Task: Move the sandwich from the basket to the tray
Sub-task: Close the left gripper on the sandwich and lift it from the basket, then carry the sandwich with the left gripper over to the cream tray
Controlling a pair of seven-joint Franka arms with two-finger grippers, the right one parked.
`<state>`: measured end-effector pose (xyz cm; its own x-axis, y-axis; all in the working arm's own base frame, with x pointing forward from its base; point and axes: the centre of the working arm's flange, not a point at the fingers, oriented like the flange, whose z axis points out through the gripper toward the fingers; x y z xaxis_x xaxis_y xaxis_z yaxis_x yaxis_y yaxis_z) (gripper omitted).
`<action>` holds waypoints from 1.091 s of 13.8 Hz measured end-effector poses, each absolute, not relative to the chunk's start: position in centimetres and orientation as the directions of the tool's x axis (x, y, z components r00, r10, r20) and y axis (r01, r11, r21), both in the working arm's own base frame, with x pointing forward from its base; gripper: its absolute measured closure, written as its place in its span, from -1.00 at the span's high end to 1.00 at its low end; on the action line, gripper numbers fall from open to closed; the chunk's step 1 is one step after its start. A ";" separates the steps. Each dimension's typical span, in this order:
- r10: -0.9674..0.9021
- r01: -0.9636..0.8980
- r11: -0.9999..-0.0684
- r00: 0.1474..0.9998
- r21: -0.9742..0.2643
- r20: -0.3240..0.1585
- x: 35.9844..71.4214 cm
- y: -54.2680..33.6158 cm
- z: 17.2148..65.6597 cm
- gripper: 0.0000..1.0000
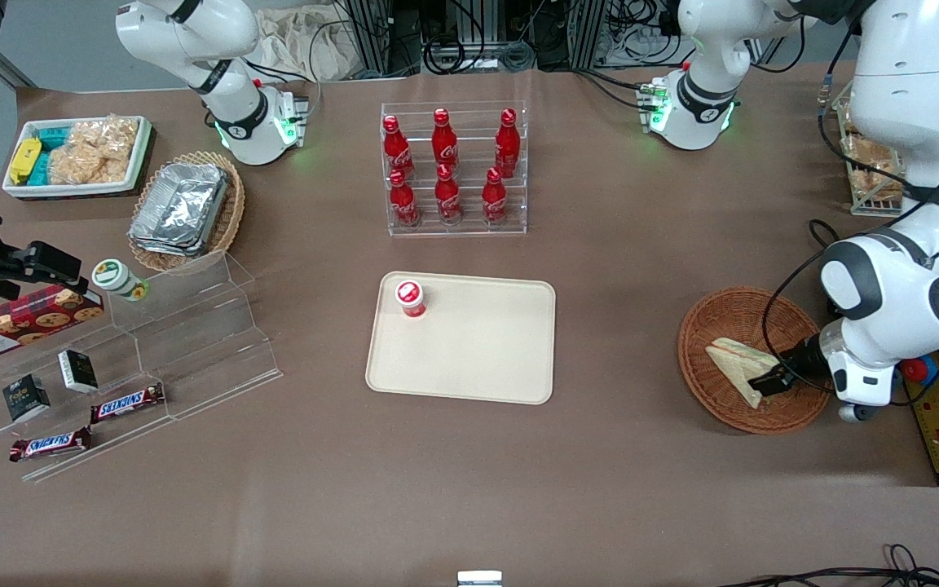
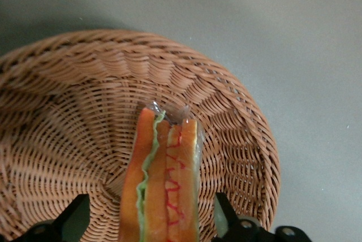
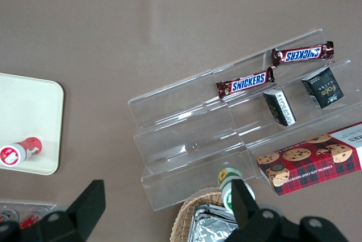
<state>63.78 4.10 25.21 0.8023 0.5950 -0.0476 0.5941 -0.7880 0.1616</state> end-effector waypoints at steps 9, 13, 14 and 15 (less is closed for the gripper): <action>0.512 0.505 -0.848 0.859 0.160 0.002 65.0 0.8 30.7 -0.56; 0.398 0.399 -0.916 0.917 0.044 -0.027 64.3 0.3 46.9 -0.56; 0.378 0.379 -0.925 0.925 0.032 -0.037 63.6 -0.2 51.3 -0.56; 0.359 0.360 -0.933 0.932 0.021 -0.043 62.6 -1.0 55.0 -0.59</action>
<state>62.63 -0.98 54.99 0.9322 0.3592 -0.0432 0.3603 -0.9326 0.0213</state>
